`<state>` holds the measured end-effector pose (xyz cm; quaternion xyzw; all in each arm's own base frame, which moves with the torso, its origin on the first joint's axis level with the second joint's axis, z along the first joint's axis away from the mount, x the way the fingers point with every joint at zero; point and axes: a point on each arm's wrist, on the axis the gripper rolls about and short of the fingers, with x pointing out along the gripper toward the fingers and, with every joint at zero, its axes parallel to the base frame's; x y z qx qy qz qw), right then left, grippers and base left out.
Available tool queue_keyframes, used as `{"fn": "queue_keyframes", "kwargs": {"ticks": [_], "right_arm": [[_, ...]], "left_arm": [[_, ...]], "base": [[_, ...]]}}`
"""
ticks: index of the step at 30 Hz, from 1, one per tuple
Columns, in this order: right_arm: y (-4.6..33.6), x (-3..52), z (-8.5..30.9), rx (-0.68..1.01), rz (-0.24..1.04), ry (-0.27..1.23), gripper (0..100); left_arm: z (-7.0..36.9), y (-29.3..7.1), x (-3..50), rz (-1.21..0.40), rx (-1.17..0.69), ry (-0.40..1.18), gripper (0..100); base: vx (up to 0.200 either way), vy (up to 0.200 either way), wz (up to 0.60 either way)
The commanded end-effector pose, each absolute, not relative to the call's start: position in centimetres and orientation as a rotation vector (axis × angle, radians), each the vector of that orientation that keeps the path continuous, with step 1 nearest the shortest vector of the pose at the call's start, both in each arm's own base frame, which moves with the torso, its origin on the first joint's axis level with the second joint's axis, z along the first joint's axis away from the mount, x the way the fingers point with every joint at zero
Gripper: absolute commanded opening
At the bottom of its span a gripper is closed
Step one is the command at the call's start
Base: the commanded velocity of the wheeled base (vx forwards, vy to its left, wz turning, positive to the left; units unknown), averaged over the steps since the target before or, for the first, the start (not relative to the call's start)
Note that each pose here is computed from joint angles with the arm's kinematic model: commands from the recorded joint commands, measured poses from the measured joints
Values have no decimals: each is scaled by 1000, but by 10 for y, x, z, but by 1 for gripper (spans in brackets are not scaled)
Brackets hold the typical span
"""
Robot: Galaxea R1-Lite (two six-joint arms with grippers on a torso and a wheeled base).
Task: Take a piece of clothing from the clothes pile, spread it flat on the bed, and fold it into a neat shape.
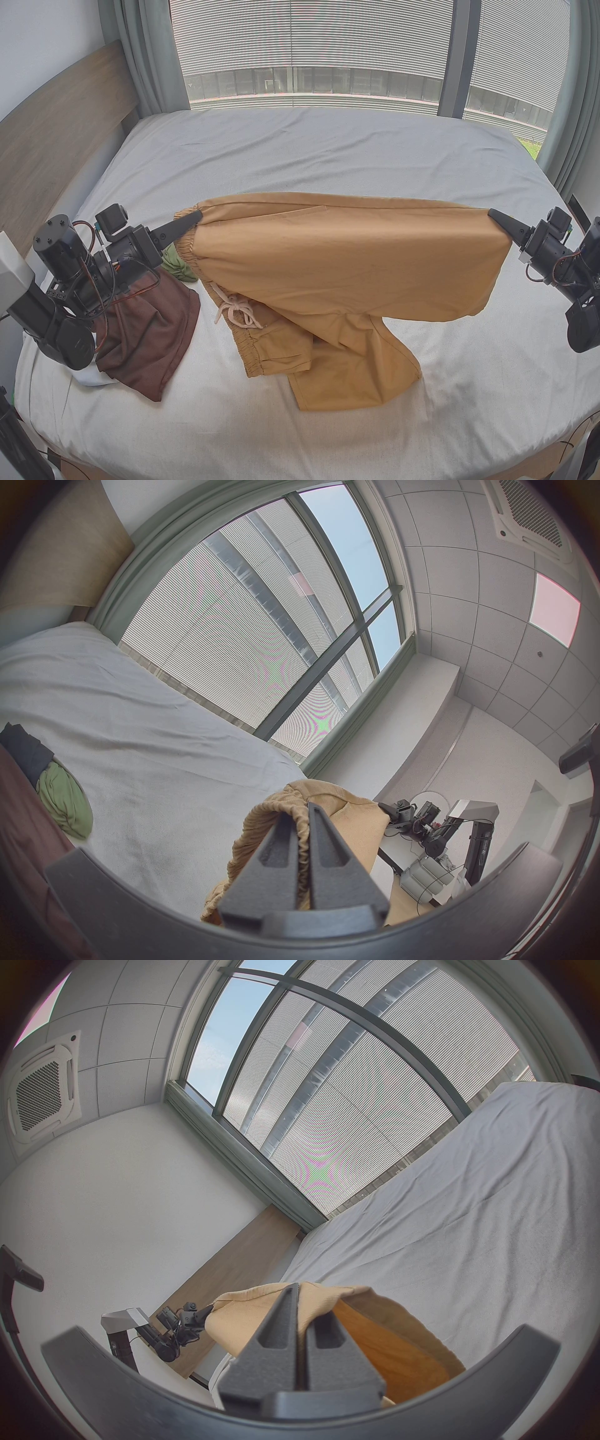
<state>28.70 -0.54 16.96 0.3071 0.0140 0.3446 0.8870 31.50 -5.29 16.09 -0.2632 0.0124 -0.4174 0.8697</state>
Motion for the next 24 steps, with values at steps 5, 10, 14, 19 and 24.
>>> {"fn": "queue_keyframes", "kwargs": {"ticks": [5, 10, 14, 19, 24], "right_arm": [[-12, 323, 139, 670, 680, 91, 0], [-15, 341, 123, 679, 668, 111, 0], [-16, 351, 118, 679, 668, 111, 0], [-15, 362, 108, 683, 669, 122, 0], [-14, 373, 95, 691, 666, 139, 0]], "left_arm": [[149, -54, 334, -817, -569, 26, 0], [137, -56, 346, -808, -575, 42, 0], [132, -57, 353, -806, -577, 47, 0], [123, -59, 368, -806, -578, 49, 0], [114, -66, 383, -794, -587, 41, 0]], "base": [[0, 0, 0], [0, 0, 0], [0, 0, 0], [0, 0, 0], [0, 0, 0]]}}
